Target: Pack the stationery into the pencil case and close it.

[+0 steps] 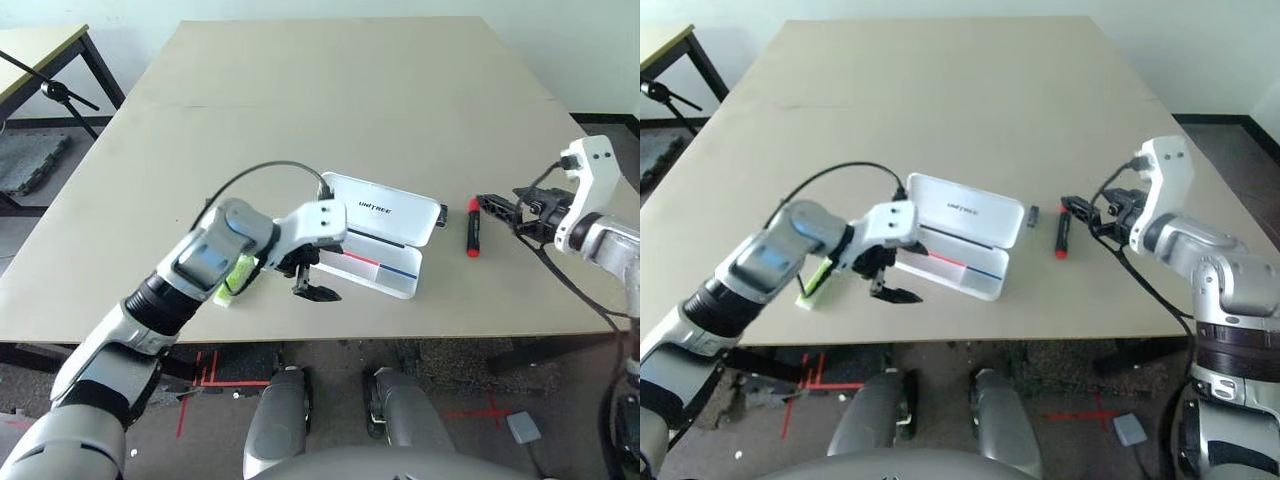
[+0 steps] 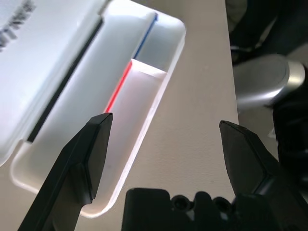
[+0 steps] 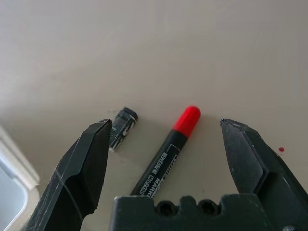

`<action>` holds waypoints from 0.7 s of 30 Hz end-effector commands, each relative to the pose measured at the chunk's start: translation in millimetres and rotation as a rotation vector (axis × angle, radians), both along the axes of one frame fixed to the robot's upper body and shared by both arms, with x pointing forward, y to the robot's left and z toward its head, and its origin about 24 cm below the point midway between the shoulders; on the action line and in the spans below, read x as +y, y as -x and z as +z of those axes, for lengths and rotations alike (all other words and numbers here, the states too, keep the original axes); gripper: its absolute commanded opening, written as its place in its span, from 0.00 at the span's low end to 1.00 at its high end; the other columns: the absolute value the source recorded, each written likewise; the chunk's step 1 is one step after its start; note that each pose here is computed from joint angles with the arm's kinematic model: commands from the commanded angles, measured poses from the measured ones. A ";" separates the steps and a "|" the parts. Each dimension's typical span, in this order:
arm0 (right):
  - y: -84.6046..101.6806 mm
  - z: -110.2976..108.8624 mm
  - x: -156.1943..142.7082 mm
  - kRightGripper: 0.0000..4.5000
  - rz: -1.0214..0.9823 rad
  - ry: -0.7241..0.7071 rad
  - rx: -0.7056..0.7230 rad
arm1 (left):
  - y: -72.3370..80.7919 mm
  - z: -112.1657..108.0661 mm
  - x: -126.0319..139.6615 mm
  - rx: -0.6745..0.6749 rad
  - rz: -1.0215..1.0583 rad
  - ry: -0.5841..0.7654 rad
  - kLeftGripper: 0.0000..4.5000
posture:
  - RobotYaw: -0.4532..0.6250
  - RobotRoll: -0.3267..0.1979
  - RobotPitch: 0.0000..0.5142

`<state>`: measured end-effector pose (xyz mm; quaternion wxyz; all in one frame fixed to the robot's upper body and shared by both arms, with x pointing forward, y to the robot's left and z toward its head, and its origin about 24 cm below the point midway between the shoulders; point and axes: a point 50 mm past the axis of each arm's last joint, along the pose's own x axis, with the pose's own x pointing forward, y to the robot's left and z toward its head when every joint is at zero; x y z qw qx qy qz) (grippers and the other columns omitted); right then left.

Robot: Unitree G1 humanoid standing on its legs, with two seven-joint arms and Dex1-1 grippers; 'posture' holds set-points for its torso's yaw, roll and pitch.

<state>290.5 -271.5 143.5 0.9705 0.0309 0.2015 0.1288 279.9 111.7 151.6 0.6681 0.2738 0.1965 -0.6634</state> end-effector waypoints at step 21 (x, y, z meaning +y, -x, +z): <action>-5.4 -12.8 -3.2 1.00 -0.230 -0.042 0.177 | 3.0 -13.8 0.1 0.026 0.019 0.005 1.00 | 0.58 0.62 0.22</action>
